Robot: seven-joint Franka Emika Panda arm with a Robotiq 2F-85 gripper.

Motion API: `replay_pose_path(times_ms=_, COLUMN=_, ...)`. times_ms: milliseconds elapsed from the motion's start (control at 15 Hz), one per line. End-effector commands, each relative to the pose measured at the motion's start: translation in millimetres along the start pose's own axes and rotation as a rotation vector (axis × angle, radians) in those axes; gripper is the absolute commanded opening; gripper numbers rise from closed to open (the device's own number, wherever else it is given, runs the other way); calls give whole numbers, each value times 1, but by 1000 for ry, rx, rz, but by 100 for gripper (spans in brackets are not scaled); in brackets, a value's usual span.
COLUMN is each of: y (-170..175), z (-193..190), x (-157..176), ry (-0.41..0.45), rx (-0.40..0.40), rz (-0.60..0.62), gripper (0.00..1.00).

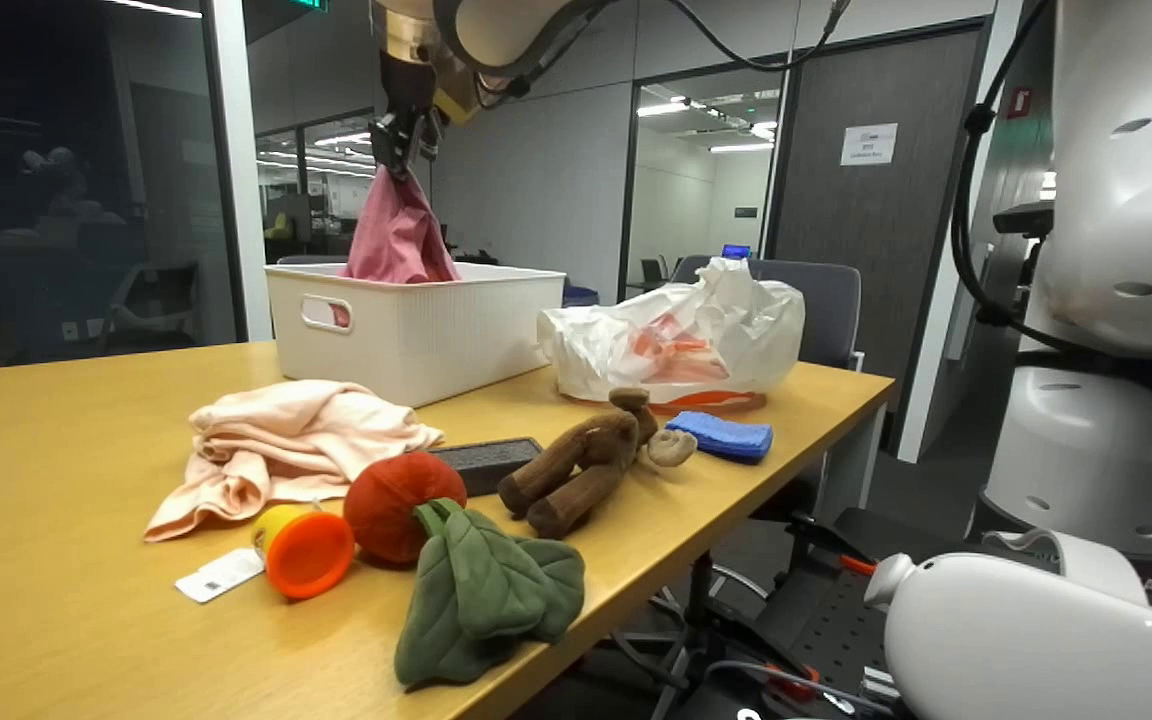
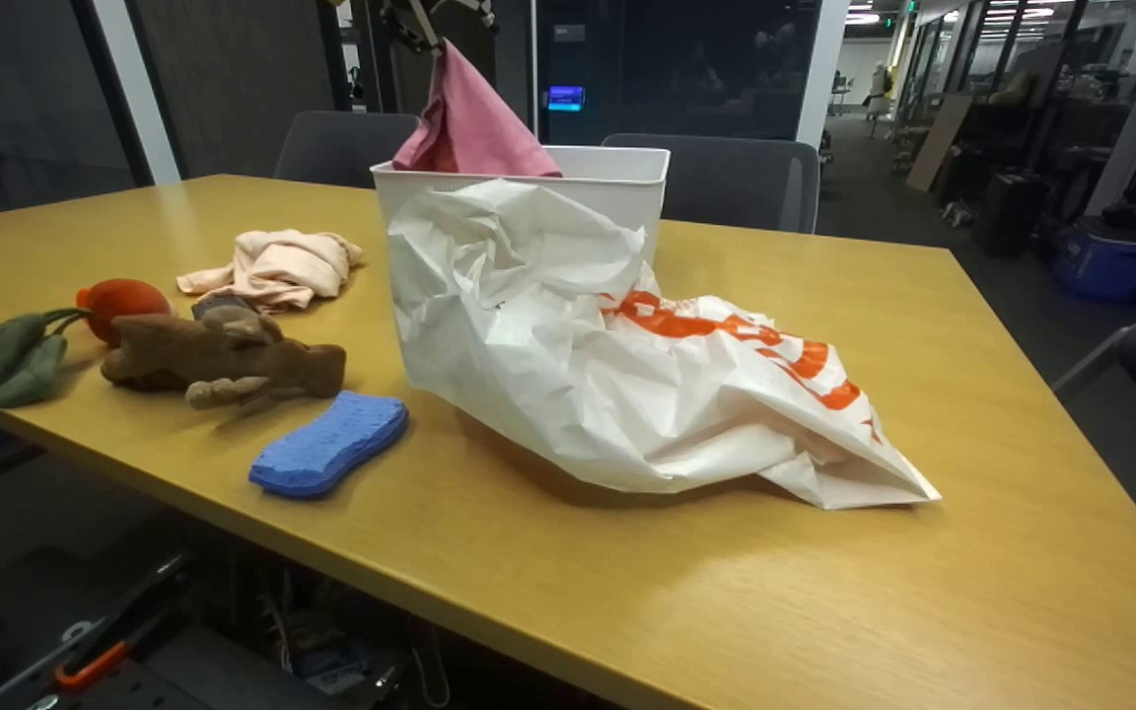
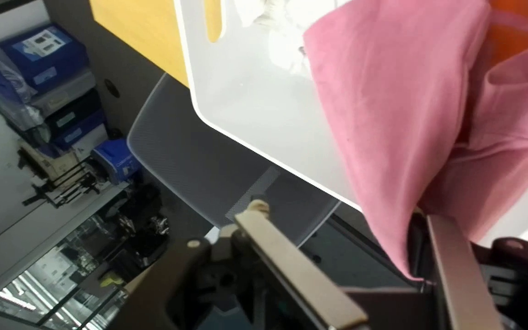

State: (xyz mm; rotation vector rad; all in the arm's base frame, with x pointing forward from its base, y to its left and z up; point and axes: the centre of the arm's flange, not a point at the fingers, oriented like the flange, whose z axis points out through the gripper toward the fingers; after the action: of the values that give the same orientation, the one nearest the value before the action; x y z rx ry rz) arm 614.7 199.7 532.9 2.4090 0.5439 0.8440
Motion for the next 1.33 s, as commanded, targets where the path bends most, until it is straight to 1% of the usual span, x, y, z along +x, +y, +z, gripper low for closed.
replay_pose_path(times_ms=0, y=3, z=-58, x=-4, ry=21, rx=122, rz=13, gripper=99)
replay_pose_path(times_ms=67, y=1, z=-66, x=-5, ry=22, rx=143, rz=8, gripper=100)
replay_pose_path(times_ms=200, y=-1, z=-61, x=-13, ry=3, rx=134, rz=8, gripper=100)
replay_pose_path(times_ms=267, y=-2, z=-49, x=-17, ry=-15, rx=95, rz=15, gripper=100)
replay_pose_path(times_ms=333, y=-2, z=-39, x=-22, ry=-44, rx=92, rz=17, gripper=100)
replay_pose_path(times_ms=400, y=-4, z=-27, x=-27, ry=-94, rx=140, rz=27, gripper=100)
replay_pose_path(times_ms=467, y=-3, z=-15, x=-30, ry=-125, rx=166, rz=50, gripper=100)
replay_pose_path(times_ms=533, y=-1, z=-3, x=-33, ry=-133, rx=148, rz=80, gripper=100)
replay_pose_path(times_ms=600, y=2, z=6, x=-35, ry=-144, rx=145, rz=93, gripper=100)
replay_pose_path(times_ms=667, y=4, z=16, x=-38, ry=-149, rx=121, rz=93, gripper=100)
replay_pose_path(times_ms=800, y=5, z=34, x=-48, ry=-178, rx=122, rz=96, gripper=100)
replay_pose_path(times_ms=867, y=5, z=41, x=-53, ry=-202, rx=138, rz=105, gripper=100)
replay_pose_path(times_ms=933, y=3, z=43, x=-57, ry=-227, rx=186, rz=109, gripper=100)
replay_pose_path(times_ms=1000, y=0, z=42, x=-60, ry=-244, rx=268, rz=120, gripper=100)
replay_pose_path(times_ms=1267, y=-28, z=7, x=-66, ry=-217, rx=518, rz=127, gripper=100)
